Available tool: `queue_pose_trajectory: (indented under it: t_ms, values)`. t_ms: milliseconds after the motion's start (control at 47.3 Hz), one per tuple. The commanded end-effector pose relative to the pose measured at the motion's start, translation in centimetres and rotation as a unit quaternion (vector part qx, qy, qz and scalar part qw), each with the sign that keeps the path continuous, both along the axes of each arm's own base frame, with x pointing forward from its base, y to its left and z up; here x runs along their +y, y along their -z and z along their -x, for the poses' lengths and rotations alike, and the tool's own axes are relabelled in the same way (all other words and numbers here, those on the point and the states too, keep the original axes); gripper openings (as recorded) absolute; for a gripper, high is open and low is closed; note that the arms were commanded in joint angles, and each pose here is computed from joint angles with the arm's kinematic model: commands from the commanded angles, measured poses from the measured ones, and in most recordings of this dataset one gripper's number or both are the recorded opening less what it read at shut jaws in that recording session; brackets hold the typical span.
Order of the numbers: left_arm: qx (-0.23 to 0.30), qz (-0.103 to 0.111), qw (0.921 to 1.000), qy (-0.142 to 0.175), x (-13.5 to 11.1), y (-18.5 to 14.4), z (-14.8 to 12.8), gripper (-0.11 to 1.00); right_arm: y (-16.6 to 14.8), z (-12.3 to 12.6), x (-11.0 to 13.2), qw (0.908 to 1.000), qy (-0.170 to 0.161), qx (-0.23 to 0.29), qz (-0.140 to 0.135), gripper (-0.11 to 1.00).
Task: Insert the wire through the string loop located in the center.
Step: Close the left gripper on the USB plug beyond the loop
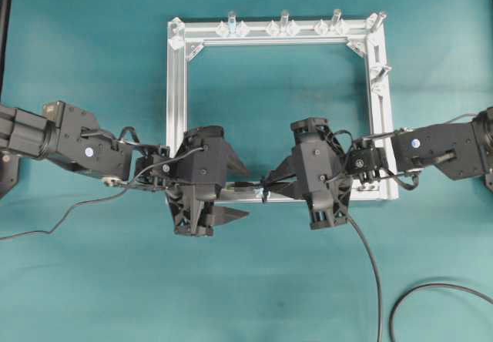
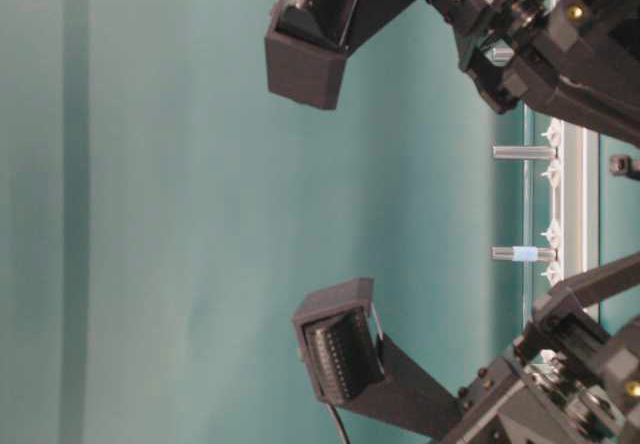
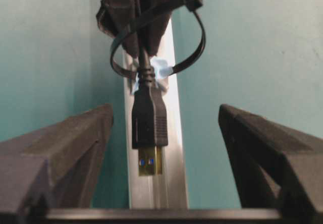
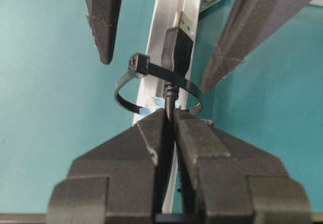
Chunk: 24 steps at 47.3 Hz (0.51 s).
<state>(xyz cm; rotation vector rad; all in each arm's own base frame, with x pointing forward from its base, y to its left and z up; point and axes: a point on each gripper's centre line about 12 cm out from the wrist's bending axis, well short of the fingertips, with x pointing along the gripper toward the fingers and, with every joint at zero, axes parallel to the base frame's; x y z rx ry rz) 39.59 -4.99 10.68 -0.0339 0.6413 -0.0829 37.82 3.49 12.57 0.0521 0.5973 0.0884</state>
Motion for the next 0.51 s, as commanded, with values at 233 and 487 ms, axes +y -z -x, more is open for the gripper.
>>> queue_pose_trajectory:
  t_ms: [233,487]
  values:
    - [-0.027,0.002,0.9996,0.000,-0.01,-1.88,-0.56,0.44,-1.00,-0.43,-0.07,0.9998,0.001,-0.018,-0.001,0.07]
    - [-0.016,0.000,0.9999,0.002,-0.02,-1.70,-0.45,0.18,-1.00,-0.43,-0.06,0.9998,0.000,-0.018,-0.001,0.07]
